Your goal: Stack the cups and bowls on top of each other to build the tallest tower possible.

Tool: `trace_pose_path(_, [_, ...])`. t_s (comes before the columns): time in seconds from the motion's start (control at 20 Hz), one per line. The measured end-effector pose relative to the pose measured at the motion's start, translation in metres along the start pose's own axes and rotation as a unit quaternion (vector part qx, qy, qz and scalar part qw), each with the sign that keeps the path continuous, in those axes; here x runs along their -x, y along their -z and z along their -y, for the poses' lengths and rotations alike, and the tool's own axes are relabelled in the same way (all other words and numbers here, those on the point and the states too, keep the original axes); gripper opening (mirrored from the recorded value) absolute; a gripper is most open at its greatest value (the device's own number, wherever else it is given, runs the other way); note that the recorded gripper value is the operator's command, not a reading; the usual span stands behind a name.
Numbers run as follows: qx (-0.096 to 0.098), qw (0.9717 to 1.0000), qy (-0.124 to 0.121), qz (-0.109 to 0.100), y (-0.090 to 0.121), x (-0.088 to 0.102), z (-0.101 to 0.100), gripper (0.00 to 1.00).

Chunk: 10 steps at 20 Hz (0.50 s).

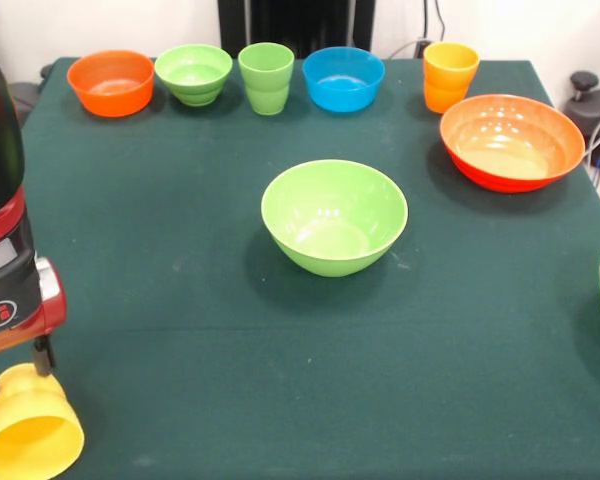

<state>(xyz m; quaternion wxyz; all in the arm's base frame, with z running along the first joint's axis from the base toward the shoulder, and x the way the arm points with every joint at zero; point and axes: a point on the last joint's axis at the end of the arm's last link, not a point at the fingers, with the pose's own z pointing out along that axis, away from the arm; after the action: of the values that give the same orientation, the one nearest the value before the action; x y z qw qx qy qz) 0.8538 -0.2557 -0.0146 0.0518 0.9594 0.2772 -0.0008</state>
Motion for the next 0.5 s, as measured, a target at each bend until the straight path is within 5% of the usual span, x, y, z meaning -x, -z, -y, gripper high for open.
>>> trace_pose_path(0.5, [-0.017, 0.9998, -0.006, -0.004, 0.012, -0.010, 0.017, 0.00])
